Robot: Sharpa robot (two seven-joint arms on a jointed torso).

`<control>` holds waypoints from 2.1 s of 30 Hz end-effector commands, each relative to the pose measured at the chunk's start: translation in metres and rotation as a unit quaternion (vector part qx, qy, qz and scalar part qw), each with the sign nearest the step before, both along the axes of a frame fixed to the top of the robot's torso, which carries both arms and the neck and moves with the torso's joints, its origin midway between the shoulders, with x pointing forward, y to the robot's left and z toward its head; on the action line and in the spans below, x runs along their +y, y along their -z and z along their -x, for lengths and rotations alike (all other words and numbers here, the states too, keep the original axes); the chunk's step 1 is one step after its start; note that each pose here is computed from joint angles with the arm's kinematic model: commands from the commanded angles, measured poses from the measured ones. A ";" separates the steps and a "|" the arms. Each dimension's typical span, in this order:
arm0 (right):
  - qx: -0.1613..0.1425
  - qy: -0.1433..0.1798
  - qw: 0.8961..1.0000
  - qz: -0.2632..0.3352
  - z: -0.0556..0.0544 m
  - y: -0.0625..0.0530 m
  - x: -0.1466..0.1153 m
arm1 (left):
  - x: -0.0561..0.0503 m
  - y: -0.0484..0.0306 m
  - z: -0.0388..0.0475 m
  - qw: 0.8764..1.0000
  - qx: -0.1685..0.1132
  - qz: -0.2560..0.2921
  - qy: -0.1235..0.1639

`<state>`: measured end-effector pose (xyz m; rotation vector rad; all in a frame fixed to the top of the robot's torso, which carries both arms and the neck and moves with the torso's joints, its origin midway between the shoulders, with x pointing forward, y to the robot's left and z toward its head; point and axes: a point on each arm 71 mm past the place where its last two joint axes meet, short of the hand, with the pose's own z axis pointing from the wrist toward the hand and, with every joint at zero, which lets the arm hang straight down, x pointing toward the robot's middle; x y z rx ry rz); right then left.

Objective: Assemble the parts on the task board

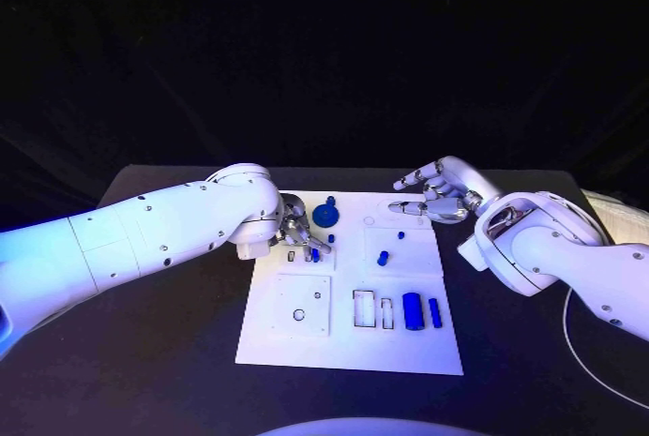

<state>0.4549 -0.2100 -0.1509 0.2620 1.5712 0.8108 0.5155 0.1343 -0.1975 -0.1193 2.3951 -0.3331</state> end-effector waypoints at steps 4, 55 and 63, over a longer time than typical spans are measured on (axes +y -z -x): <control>-0.003 -0.007 1.000 0.012 0.000 0.001 0.002 | -0.002 0.0003 0.0011 1.000 0.009 -0.009 0.012; 0.016 -0.010 1.000 0.013 -0.001 0.008 0.003 | 0.011 -0.0053 0.0056 0.999 -0.022 0.035 -0.030; 0.018 -0.009 1.000 0.013 0.000 0.010 0.002 | 0.010 -0.0043 0.0079 0.998 -0.057 0.020 -0.024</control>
